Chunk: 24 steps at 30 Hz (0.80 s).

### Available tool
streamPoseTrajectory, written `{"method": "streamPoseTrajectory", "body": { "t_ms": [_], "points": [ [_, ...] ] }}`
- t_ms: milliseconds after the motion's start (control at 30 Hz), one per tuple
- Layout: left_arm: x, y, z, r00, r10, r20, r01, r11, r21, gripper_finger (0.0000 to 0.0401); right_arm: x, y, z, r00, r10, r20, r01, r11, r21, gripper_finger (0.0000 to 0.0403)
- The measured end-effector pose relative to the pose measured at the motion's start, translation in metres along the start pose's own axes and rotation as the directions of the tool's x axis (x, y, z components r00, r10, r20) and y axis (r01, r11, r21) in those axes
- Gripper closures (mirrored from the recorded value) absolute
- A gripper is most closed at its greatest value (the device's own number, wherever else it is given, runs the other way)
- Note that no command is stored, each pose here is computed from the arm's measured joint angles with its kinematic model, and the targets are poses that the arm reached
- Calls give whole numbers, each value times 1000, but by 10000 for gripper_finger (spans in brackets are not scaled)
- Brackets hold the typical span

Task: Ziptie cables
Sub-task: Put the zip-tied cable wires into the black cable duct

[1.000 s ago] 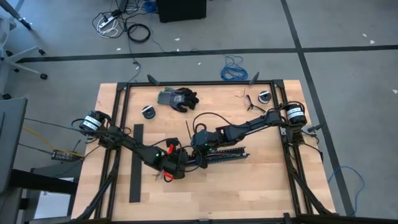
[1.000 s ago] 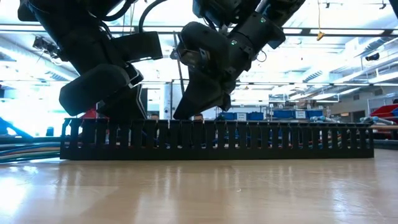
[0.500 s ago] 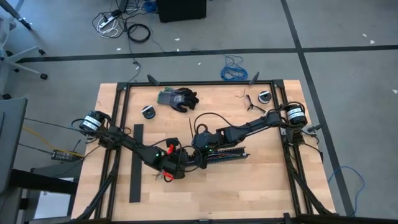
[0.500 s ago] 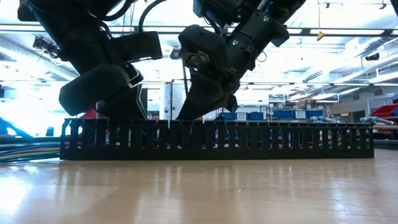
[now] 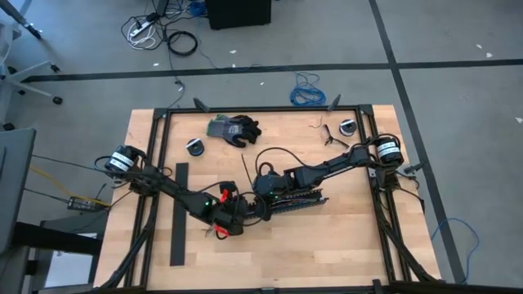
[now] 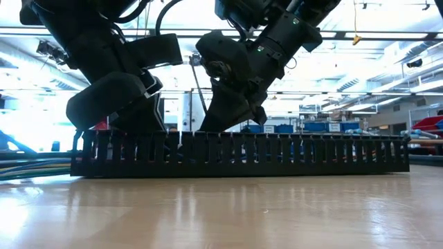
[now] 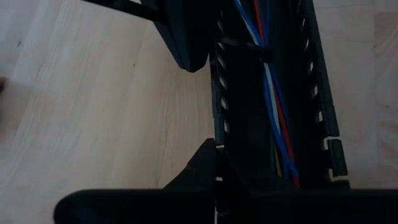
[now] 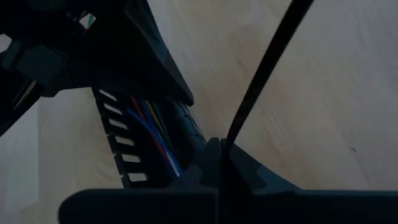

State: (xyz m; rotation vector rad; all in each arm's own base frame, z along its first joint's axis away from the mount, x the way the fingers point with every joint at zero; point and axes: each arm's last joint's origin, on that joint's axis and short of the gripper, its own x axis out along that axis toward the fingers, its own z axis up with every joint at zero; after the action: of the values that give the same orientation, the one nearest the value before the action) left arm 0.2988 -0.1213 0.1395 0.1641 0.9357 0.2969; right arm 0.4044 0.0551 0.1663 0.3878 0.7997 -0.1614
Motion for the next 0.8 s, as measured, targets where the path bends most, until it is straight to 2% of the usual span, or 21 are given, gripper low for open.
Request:
{"method": "streamPoseTrajectory", "body": {
  "t_ms": [367, 600, 800],
  "points": [
    [0, 0, 1, 1000, 5, 9, -5, 1000, 1, 401, 2, 5, -1, 1000, 5, 29, -5, 1000, 13, 402],
    [0, 0, 1, 1000, 4, 12, -4, 1000, 0, 401, 27, 5, -14, 1000, 13, 17, -14, 999, 43, 402],
    [0, 0, 1, 1000, 2, 15, -2, 1000, -2, 401, 26, 5, -14, 1000, 15, 17, -16, 999, 44, 402]
  ]
}}
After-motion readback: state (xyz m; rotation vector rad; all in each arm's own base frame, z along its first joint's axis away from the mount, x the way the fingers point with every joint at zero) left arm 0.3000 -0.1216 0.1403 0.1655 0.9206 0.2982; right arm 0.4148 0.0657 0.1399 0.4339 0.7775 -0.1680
